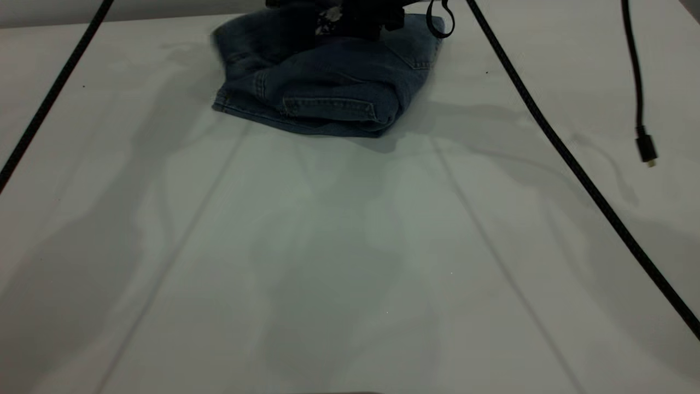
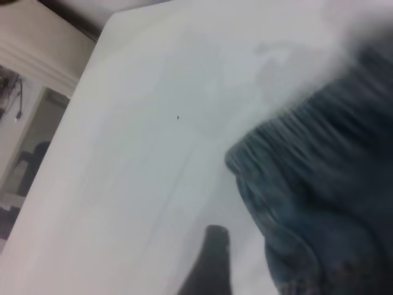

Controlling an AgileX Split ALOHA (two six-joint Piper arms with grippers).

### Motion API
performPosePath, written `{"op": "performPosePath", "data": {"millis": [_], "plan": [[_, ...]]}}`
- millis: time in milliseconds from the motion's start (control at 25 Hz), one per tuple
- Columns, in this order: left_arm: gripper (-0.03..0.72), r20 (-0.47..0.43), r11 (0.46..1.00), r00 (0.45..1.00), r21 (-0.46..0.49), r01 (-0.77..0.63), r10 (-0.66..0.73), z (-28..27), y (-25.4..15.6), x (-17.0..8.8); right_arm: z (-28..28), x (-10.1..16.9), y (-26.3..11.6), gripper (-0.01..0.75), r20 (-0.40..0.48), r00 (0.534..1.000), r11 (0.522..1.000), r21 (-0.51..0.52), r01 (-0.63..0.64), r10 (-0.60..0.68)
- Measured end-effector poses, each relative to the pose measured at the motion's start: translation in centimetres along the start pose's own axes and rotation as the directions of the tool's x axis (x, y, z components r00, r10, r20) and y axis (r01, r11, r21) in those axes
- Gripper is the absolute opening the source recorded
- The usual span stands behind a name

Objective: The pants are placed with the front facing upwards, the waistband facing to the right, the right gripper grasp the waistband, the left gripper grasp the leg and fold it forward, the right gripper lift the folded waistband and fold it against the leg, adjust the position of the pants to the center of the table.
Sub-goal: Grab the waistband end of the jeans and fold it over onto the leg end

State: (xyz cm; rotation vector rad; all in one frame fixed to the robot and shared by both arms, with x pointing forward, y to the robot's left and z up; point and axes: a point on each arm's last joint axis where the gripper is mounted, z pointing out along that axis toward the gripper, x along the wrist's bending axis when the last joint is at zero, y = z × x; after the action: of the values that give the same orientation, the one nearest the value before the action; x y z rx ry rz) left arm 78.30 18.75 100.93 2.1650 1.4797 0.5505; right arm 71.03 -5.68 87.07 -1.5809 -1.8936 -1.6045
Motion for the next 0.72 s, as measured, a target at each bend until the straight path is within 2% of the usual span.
{"op": "performPosePath", "data": {"millis": [120, 280, 440, 600, 720], "plan": [[0.587, 0.001, 1.000, 1.000, 0.000, -0.003, 0.003, 0.0, 0.0, 0.0, -1.0, -1.0, 0.5, 0.671, 0.017, 1.000, 0.999, 0.035, -0.021, 0.021], [0.587, 0.003, 0.999, 0.999, -0.001, -0.037, 0.037, 0.0, 0.0, -0.1, -4.5, -1.7, 2.9, 0.631, 0.041, 0.999, 0.995, 0.092, -0.033, 0.030], [0.587, 0.043, 0.979, 0.978, 0.006, -0.206, 0.206, 0.8, -0.2, -1.3, -8.9, -1.5, 5.4, 0.587, 0.091, 0.996, 0.985, 0.168, -0.023, 0.007], [0.587, 0.119, 0.875, 0.870, 0.031, -0.484, 0.478, 3.3, -1.4, -4.8, -12.3, -1.1, 6.6, 0.582, 0.170, 0.985, 0.967, 0.256, -0.005, -0.040], [0.587, 0.187, 0.782, 0.774, 0.041, -0.622, 0.605, 5.5, -2.7, -8.0, -14.1, -0.8, 7.2, 0.580, 0.218, 0.974, 0.956, 0.292, 0.002, -0.068]]}}
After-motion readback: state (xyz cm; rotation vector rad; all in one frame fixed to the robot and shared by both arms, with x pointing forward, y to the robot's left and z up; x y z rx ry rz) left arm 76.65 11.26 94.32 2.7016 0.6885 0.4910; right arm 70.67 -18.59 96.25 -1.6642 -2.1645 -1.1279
